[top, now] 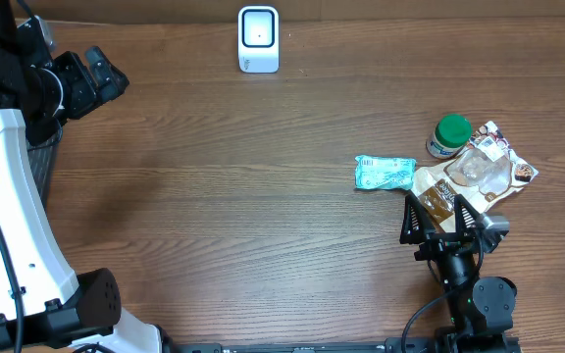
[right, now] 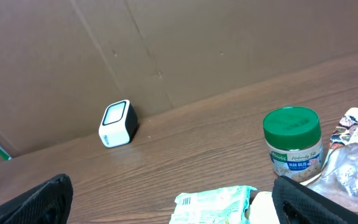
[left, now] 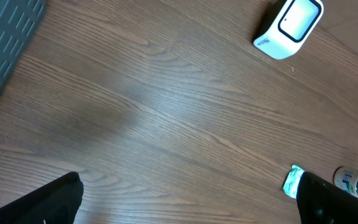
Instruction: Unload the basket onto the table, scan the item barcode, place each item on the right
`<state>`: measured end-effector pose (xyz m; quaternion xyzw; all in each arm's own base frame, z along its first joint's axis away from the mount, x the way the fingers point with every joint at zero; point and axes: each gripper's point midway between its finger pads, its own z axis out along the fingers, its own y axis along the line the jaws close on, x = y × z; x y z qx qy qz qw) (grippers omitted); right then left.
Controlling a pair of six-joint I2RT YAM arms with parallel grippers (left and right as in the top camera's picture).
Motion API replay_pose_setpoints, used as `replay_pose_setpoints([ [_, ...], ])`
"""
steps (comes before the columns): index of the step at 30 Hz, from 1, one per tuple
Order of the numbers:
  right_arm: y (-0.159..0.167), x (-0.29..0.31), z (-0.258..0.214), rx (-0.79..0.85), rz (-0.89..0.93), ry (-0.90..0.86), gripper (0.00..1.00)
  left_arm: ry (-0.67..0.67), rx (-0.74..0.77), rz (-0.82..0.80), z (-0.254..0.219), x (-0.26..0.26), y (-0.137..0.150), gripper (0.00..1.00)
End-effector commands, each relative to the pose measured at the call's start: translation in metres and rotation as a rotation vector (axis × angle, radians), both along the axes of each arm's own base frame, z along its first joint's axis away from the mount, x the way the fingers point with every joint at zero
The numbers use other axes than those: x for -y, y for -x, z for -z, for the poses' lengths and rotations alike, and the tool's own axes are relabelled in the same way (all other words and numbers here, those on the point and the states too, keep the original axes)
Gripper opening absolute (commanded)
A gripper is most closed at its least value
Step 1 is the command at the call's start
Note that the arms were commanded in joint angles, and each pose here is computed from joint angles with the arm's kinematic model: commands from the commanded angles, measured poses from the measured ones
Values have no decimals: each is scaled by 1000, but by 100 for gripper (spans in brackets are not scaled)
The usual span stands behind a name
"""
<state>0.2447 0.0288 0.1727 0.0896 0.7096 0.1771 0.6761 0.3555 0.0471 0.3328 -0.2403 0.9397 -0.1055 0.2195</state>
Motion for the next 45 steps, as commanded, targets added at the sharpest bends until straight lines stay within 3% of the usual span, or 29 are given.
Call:
replay_pose_setpoints([
  [1,0,-2,3,1,-8,-4,100,1,-6,10,2,0,-2,100],
  [29,0,-2,3,1,-8,-4,100,-8,35,17,-12,4,8,100],
  [32,0,-2,3,1,-8,-4,100,-15,65,43,-23,17,25,100],
  [36,0,-2,3,1,-8,-4,100,-10,51,114,-15,46,70,100],
  [40,0,-2,3,1,-8,-4,100,-188,11,125,6,33,112,99],
  [45,0,-2,3,1,-8,-4,100,-253,-60,104,42,24,164,100],
])
